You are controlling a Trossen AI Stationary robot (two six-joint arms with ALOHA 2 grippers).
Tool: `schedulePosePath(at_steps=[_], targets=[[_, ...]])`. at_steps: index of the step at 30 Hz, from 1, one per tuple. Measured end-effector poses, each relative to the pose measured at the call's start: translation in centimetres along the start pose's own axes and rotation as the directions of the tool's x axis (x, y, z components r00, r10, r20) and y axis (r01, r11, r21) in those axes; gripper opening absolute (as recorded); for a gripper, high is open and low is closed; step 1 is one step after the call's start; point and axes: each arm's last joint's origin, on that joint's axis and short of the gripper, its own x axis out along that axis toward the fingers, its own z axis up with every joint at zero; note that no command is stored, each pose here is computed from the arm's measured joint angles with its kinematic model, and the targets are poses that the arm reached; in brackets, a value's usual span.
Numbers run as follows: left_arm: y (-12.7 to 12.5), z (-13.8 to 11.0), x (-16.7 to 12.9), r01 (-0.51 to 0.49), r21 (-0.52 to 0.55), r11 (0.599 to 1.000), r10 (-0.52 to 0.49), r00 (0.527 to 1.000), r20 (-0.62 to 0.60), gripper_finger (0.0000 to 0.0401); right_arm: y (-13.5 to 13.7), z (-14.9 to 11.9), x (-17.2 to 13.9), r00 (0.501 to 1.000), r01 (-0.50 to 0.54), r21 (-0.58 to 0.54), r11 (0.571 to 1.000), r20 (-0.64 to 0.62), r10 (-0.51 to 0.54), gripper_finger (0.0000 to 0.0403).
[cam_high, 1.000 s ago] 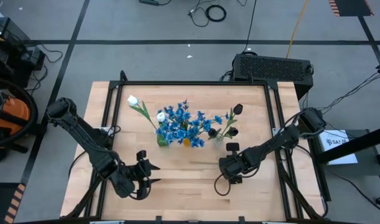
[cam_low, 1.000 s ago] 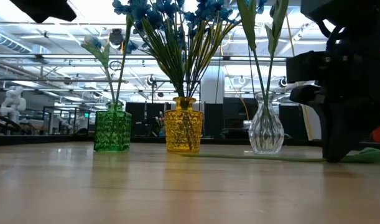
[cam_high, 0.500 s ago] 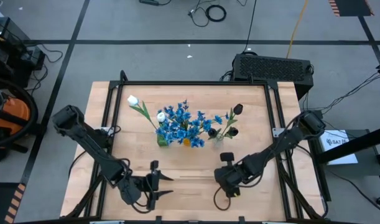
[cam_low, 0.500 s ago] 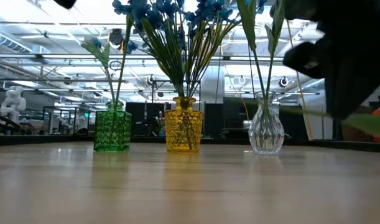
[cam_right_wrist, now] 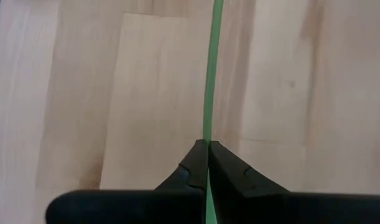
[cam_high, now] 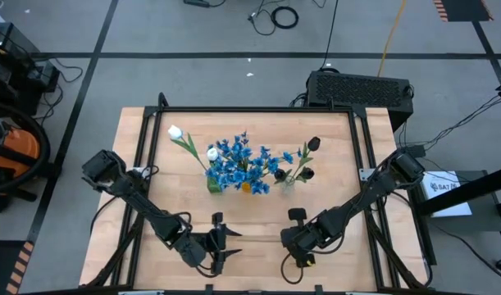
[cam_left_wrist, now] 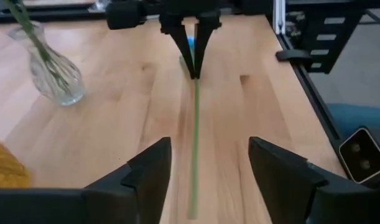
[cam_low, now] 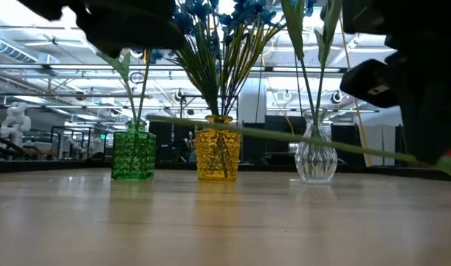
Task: Sort flowers into vase by color
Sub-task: Put the white flower into the green vase
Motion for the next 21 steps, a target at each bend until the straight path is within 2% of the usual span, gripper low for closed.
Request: schedulePosePath(at_steps=[6,9,15,21], targets=[[0.5,-1.6,2.0,0.055,-0.032,0.998,-0.057,0.995,-0.086,0.0272,0.2,0.1,0.5,1.0,-0.016,0.003,1.0,0.007,0.016,0.0],[1.0,-2.7,3.0,0.036,-0.022,0.999,-0.038,0.99,-0.135,0.0282,0.2,0.1,0.5,1.0,-0.017,0.004,1.0,0.008,0.017,0.0],[1.7,-3.4,4.1,0.028,-0.023,0.999,-0.032,0.985,-0.171,0.0271,0.2,0.1,0.5,1.0,-0.019,0.011,1.0,0.007,0.019,0.0],[2.0,-3.4,4.3,0.037,-0.031,0.999,-0.042,0.983,-0.181,0.0228,0.1,0.2,0.5,1.0,-0.02,0.014,1.0,0.006,0.02,0.0]])
